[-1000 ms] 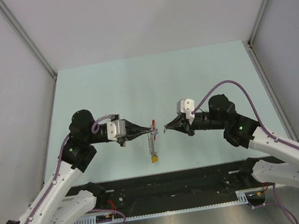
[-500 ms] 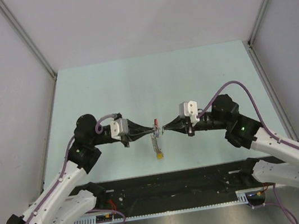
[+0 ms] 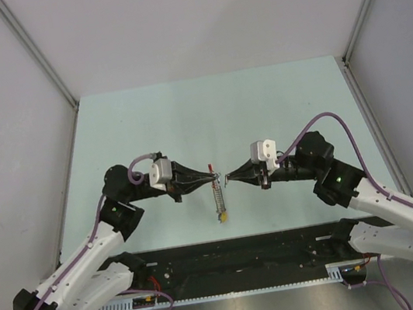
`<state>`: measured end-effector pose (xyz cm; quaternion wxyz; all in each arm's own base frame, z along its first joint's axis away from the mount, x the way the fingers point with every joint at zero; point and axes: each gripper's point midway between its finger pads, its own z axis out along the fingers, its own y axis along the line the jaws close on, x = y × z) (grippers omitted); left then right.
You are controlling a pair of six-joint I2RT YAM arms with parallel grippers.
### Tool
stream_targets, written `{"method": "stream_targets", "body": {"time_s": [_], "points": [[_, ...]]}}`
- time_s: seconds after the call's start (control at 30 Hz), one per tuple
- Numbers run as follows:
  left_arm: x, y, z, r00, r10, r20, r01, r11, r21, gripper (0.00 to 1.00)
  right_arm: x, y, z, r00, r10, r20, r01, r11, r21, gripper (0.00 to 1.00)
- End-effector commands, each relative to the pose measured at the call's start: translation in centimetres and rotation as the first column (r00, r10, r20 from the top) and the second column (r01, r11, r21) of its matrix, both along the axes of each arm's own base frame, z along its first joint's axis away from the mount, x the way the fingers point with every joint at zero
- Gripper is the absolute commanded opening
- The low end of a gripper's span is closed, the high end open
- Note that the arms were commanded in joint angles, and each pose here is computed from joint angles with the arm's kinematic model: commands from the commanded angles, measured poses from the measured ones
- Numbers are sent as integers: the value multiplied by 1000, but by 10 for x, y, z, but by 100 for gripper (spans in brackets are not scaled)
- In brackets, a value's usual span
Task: Put the keys on the keyring
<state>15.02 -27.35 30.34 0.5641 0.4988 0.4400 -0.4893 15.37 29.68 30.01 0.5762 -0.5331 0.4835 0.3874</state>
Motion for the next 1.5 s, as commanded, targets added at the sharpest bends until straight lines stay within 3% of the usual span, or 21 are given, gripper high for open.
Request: {"method": "stream_targets", "body": {"time_s": [0.0,0.93,1.47], "points": [[-6,-1,20,999,-14,40,17,998,-63,0,0,2,28,1000,-7,23,6,998,66,0],[-4,-4,17,999,12,50,-10,999,-43,0,-9,12,30,999,31,16,-32,998,60,0],[-5,-3,18,999,15,52,-13,999,-46,0,1,8,31,999,-38,15,37,997,61,0]]}}
